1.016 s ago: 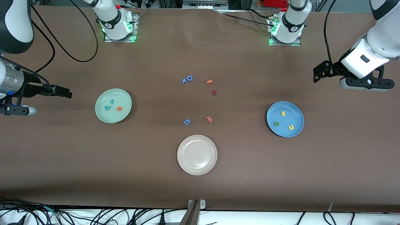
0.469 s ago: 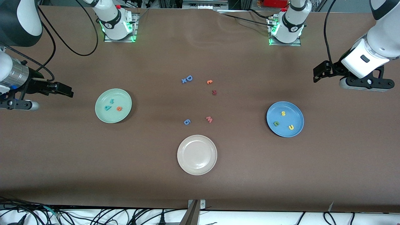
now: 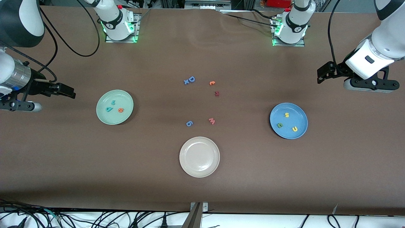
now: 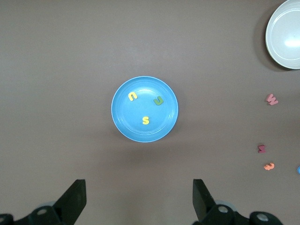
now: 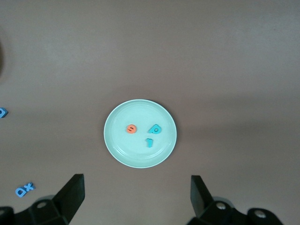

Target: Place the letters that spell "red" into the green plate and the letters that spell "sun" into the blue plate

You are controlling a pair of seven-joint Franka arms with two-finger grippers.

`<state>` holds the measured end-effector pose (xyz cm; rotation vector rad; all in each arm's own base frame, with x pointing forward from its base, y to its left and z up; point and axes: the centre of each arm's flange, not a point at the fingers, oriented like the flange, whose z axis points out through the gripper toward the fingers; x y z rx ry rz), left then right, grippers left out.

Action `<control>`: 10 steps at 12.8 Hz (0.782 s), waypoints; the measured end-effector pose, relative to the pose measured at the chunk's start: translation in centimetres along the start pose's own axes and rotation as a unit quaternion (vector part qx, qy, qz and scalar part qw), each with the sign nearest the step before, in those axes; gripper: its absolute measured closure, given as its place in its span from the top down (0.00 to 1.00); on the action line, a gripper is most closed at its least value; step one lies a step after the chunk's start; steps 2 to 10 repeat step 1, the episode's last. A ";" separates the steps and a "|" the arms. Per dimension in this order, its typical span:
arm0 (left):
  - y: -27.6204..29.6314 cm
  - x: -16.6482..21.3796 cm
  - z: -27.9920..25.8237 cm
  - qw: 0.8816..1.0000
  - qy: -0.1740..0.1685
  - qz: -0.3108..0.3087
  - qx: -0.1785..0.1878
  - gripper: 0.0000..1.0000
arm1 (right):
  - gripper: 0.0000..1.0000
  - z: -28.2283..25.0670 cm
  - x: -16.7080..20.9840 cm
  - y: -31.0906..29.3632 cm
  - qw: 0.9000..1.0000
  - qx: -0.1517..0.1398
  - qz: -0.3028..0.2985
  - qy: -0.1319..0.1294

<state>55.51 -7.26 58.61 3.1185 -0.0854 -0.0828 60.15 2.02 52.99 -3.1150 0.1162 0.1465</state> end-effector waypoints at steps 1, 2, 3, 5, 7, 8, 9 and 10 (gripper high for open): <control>0.0 0.0 0.0 1.000 0.000 0.000 0.000 1.00 | 1.00 0.0 0.0 -0.1 1.000 0.000 -0.001 0.000; 0.0 0.0 0.0 1.000 0.000 0.000 0.000 1.00 | 1.00 0.0 0.0 -0.1 1.000 0.000 -0.001 0.000; 0.0 0.0 0.0 1.000 0.000 0.000 0.000 1.00 | 1.00 0.0 0.0 -0.1 1.000 0.000 -0.001 0.000; 0.0 0.0 0.0 1.000 0.000 0.000 0.000 1.00 | 1.00 0.0 0.0 -0.1 1.000 0.000 -0.001 0.000; 0.0 0.0 0.0 1.000 0.000 0.000 0.000 1.00 | 1.00 0.0 0.0 -0.1 1.000 0.000 -0.001 0.000; 0.0 0.0 0.0 1.000 0.000 0.000 0.000 1.00 | 1.00 0.0 0.0 -0.1 1.000 0.000 -0.001 0.000; 0.0 0.0 0.0 1.000 0.000 0.000 0.000 1.00 | 1.00 0.0 0.0 -0.1 1.000 0.000 -0.001 0.000; 0.0 0.0 0.0 1.000 0.000 0.000 0.000 1.00 | 1.00 0.0 0.0 -0.1 1.000 0.000 -0.001 0.000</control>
